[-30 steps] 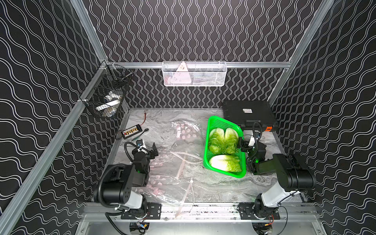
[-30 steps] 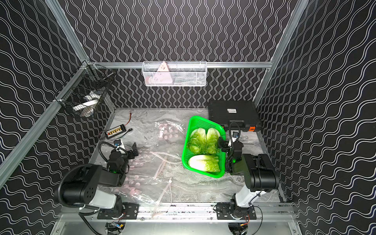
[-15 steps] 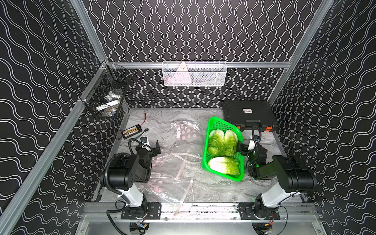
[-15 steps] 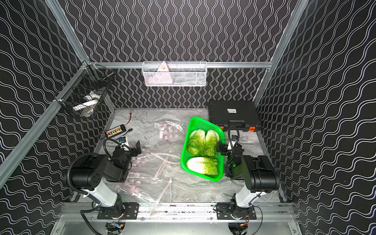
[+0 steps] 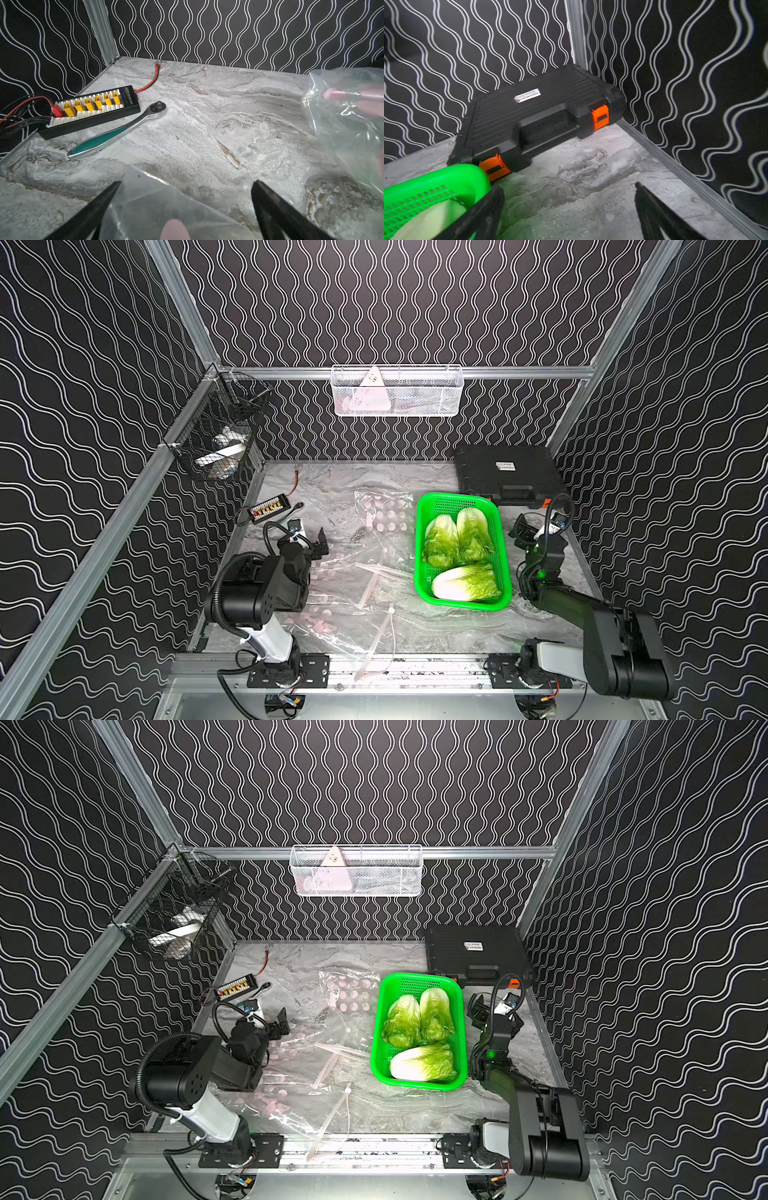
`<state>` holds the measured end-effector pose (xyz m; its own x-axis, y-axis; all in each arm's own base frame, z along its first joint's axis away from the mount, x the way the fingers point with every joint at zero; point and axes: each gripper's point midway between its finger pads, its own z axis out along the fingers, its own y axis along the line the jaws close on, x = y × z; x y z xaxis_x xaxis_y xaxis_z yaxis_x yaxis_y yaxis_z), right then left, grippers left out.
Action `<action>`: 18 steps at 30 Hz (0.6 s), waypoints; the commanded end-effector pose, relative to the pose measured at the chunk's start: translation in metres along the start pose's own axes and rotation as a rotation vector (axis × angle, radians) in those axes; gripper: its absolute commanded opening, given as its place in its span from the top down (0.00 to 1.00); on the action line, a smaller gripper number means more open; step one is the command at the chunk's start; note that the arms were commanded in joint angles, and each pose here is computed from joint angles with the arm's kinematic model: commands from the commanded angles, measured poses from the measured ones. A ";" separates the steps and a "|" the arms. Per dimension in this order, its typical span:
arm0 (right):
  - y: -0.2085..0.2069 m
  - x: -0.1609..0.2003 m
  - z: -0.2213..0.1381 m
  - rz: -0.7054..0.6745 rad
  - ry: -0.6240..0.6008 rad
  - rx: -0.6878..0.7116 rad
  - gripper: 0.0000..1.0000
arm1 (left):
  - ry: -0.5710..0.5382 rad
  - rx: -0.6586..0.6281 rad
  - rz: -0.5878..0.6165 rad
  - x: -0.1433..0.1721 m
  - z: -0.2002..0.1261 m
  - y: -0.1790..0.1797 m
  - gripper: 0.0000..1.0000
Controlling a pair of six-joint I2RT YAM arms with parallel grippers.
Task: Open the zip-top bag and take out the chinese cabbages
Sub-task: Reset both arms
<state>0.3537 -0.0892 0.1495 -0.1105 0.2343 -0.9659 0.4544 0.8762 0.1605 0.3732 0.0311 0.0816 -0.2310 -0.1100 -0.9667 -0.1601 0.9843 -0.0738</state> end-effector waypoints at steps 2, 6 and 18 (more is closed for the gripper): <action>-0.014 0.021 0.005 -0.024 0.070 0.052 0.00 | -0.029 0.005 0.016 -0.007 -0.001 -0.001 0.01; -0.013 0.034 0.009 -0.037 0.092 0.044 0.01 | -0.038 0.001 0.016 -0.009 -0.002 -0.001 0.01; 0.048 0.053 0.025 -0.058 0.218 -0.264 0.00 | -0.048 -0.008 0.016 -0.009 -0.004 0.000 0.01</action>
<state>0.3916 -0.0691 0.0964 -0.3547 0.2206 -0.9086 0.3208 0.9415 0.1033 0.3701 0.0306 0.0798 -0.2337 -0.1086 -0.9662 -0.1630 0.9841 -0.0711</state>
